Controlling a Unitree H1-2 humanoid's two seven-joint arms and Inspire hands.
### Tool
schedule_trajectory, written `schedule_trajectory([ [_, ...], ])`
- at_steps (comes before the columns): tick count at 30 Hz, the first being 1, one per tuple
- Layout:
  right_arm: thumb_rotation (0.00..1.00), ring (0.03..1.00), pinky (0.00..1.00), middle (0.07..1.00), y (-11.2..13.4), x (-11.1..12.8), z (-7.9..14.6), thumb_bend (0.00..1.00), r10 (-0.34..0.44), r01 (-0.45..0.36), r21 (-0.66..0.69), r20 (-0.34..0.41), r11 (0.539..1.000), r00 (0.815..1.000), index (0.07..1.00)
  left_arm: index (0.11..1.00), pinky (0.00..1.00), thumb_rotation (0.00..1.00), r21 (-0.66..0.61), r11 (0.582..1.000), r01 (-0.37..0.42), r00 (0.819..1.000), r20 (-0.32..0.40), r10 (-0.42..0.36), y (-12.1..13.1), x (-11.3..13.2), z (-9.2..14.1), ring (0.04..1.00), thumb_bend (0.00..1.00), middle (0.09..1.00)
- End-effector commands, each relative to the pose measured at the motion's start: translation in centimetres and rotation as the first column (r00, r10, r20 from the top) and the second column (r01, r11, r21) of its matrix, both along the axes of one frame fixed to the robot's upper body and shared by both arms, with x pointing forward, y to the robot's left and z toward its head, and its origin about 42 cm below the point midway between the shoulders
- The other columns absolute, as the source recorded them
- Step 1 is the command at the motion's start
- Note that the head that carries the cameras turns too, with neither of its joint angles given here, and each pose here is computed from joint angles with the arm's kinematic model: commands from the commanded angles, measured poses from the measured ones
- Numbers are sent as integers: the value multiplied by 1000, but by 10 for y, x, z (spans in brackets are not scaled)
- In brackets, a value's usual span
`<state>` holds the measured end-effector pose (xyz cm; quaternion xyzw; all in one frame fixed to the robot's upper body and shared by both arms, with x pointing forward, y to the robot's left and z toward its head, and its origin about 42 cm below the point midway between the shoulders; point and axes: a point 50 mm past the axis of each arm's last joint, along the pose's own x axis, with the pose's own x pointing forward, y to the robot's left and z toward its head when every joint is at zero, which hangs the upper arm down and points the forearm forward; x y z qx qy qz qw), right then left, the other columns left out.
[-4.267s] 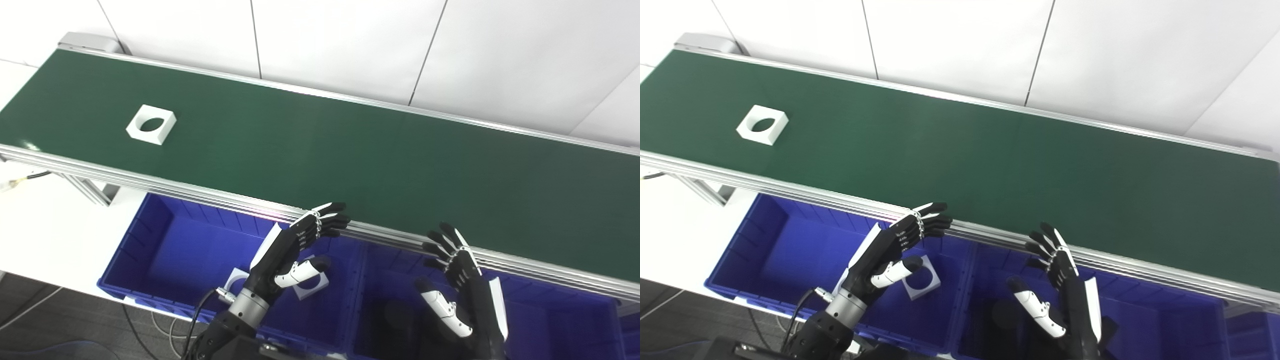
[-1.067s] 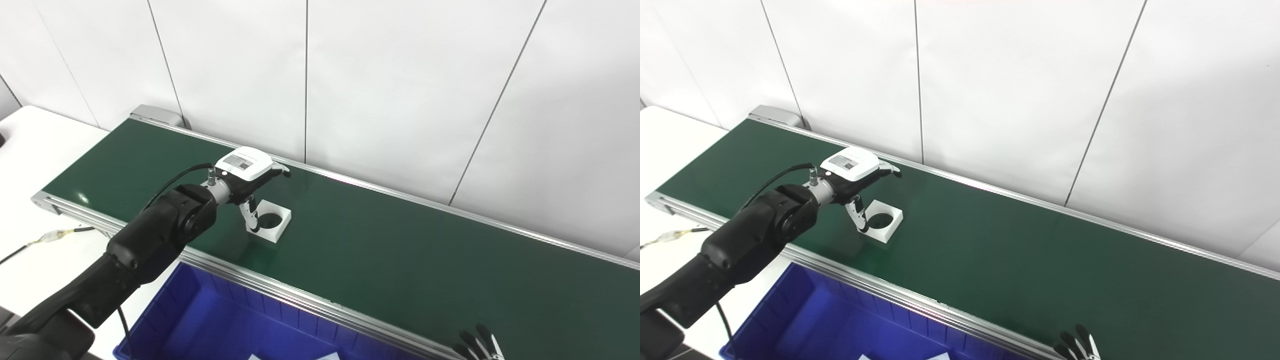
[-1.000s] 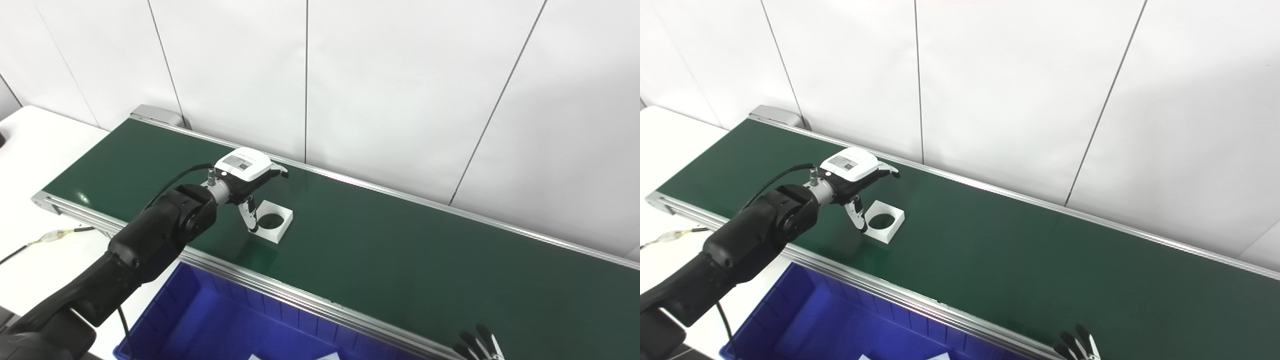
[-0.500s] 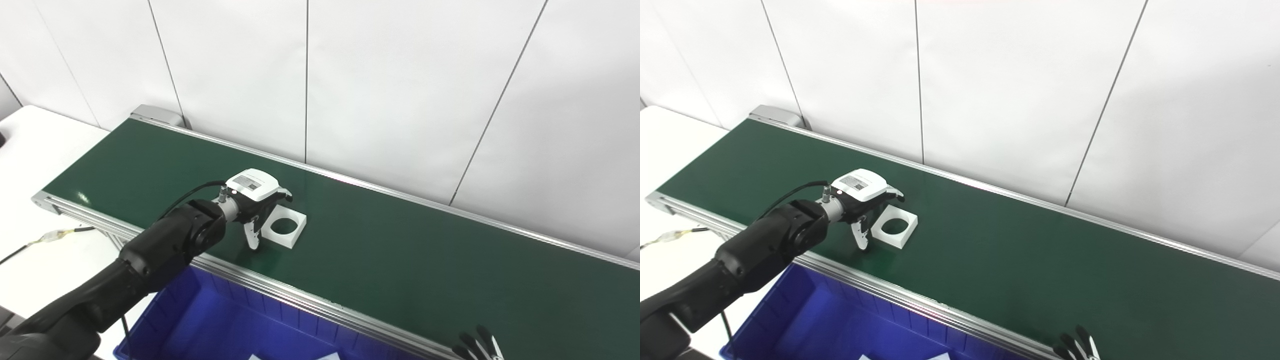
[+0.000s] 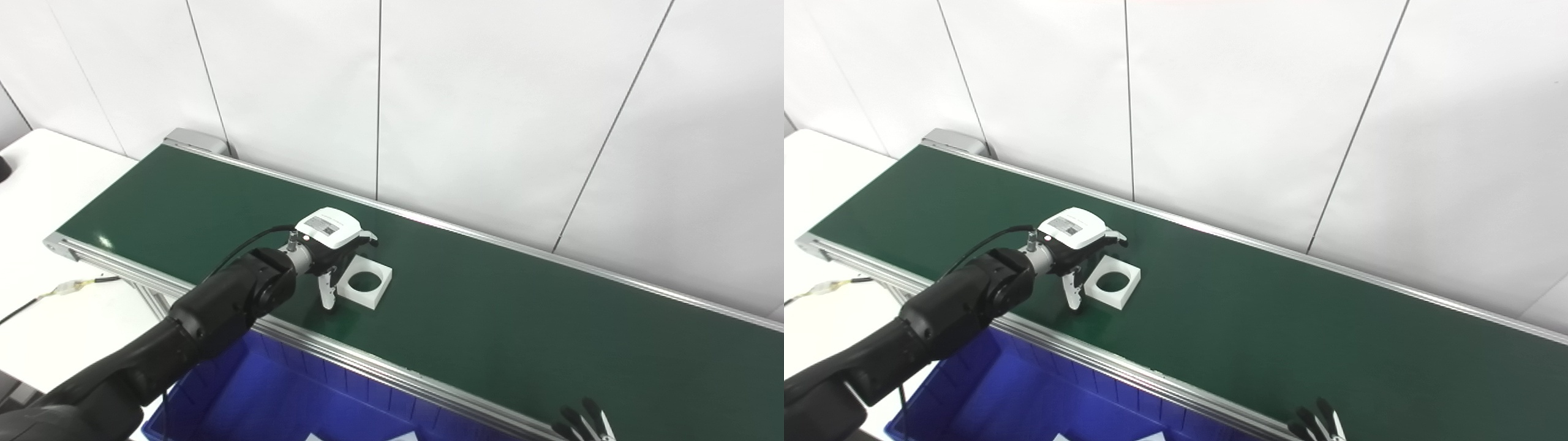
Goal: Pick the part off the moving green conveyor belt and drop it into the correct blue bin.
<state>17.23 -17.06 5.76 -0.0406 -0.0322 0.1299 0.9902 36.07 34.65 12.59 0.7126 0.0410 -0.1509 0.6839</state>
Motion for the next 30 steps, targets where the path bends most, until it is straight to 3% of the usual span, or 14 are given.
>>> schedule_trajectory([
  [1, 615, 812, 690, 860, 4, 1, 13, 555, 1, -4, 32, 84, 999, 996, 954, 716, 724, 12, 9, 1000, 10, 1000, -21, -10, 2, -5, -16, 733, 793, 731],
  [2, 614, 812, 691, 860, 4, 1, 13, 554, 1, -4, 36, 83, 999, 997, 954, 689, 719, 6, 3, 1000, 14, 1000, -12, -14, 2, -5, -17, 718, 770, 714],
  [3, 606, 814, 693, 861, 4, 1, 13, 553, 0, -3, 38, 82, 999, 997, 954, 579, 714, 2, -1, 1000, 18, 1000, -6, -18, 3, -5, -17, 661, 622, 581],
  [4, 604, 814, 693, 861, 4, 1, 13, 552, 1, -4, 40, 81, 999, 997, 955, 542, 712, 1, -8, 1000, 17, 1000, -5, -17, 3, -5, -17, 641, 572, 536],
  [7, 606, 818, 698, 862, 4, 1, 13, 552, 2, -6, 42, 81, 999, 997, 958, 513, 702, 0, -20, 1000, 13, 1000, -11, -13, 3, -5, -17, 577, 524, 487],
  [26, 600, 808, 688, 859, 5, 2, 13, 566, -3, 0, 39, 80, 999, 997, 953, 488, 673, 0, -99, 994, 49, 999, 11, -48, -3, -8, -6, 557, 521, 493],
  [30, 606, 806, 683, 859, 4, 3, 13, 566, -1, -1, 32, 84, 999, 996, 952, 468, 718, 0, -99, 993, 62, 998, 27, -59, -4, -10, -1, 603, 520, 511],
])
